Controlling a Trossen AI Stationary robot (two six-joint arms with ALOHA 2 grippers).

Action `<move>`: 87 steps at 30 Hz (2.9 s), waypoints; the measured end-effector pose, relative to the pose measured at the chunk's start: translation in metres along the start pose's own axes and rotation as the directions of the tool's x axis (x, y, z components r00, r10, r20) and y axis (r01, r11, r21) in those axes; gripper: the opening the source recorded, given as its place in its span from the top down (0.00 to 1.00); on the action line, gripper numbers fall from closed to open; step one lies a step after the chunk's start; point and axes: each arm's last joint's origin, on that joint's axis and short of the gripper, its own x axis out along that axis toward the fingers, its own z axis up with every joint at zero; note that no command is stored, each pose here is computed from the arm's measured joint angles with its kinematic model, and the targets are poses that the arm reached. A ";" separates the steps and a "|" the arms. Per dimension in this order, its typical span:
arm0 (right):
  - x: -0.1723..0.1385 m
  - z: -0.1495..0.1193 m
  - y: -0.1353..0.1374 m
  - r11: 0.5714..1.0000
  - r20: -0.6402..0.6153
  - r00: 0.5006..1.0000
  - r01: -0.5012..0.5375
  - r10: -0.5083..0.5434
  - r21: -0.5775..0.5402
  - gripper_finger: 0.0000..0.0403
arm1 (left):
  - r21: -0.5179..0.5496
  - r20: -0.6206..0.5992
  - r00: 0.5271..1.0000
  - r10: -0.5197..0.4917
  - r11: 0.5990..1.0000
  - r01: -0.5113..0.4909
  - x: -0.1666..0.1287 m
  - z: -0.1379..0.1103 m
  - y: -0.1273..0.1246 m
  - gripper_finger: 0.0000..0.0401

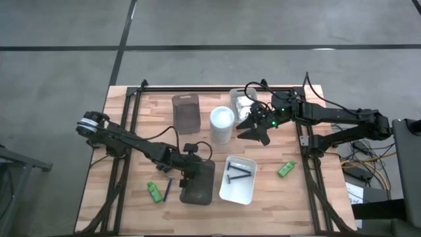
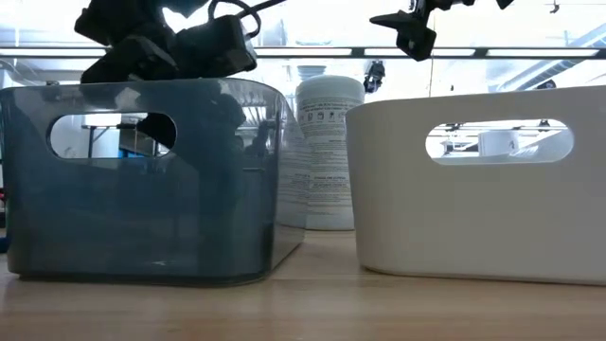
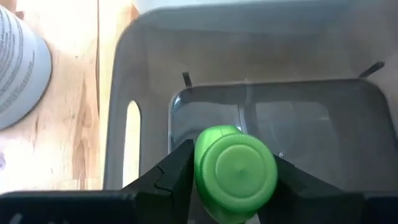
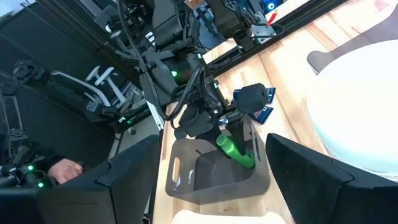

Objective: Pick & Place Travel size toiletries
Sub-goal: Put the green shampoo bottle into the bottom black bin

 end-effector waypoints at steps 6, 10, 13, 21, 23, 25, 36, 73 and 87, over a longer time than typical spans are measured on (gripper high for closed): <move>0.000 0.000 0.000 1.000 -0.002 1.000 -0.001 0.001 -0.029 0.27 | -0.012 0.019 1.000 0.004 1.000 -0.004 -0.001 0.006 0.003 0.62; 0.000 0.000 0.000 0.999 -0.002 1.000 -0.002 0.002 -0.050 0.31 | -0.030 0.020 1.000 0.006 1.000 -0.005 -0.001 0.006 0.003 0.56; 0.000 -0.001 0.000 0.999 -0.005 1.000 -0.004 0.004 -0.050 0.33 | -0.042 0.020 1.000 0.006 0.999 -0.005 -0.001 0.006 0.003 0.51; 0.000 -0.001 -0.001 0.999 -0.010 1.000 -0.004 0.003 -0.052 0.40 | -0.055 0.016 1.000 -0.015 0.998 0.016 -0.009 0.021 0.002 0.43; 0.000 -0.001 -0.001 0.999 -0.011 1.000 -0.004 0.004 -0.053 0.40 | -0.051 -0.010 1.000 -0.014 0.999 0.013 -0.012 0.024 0.002 0.42; 0.000 -0.001 -0.001 0.999 -0.011 1.000 -0.005 0.004 -0.053 0.41 | -0.054 -0.041 0.999 -0.011 0.999 0.009 -0.016 0.026 0.002 0.42; 0.000 -0.002 0.000 0.998 -0.030 0.999 -0.025 0.023 -0.049 0.39 | -0.098 -0.198 0.980 -0.017 0.995 -0.002 -0.068 0.053 0.005 0.42; -0.059 -0.060 -0.002 0.870 -0.507 0.852 0.346 -0.133 0.352 0.31 | -0.596 0.391 0.912 0.125 0.789 0.148 -0.146 -0.018 -0.001 0.42; -0.072 -0.098 0.005 0.497 -0.666 0.701 0.686 -0.256 0.531 0.41 | -0.434 0.857 0.491 0.156 0.733 0.523 -0.133 -0.059 0.017 0.43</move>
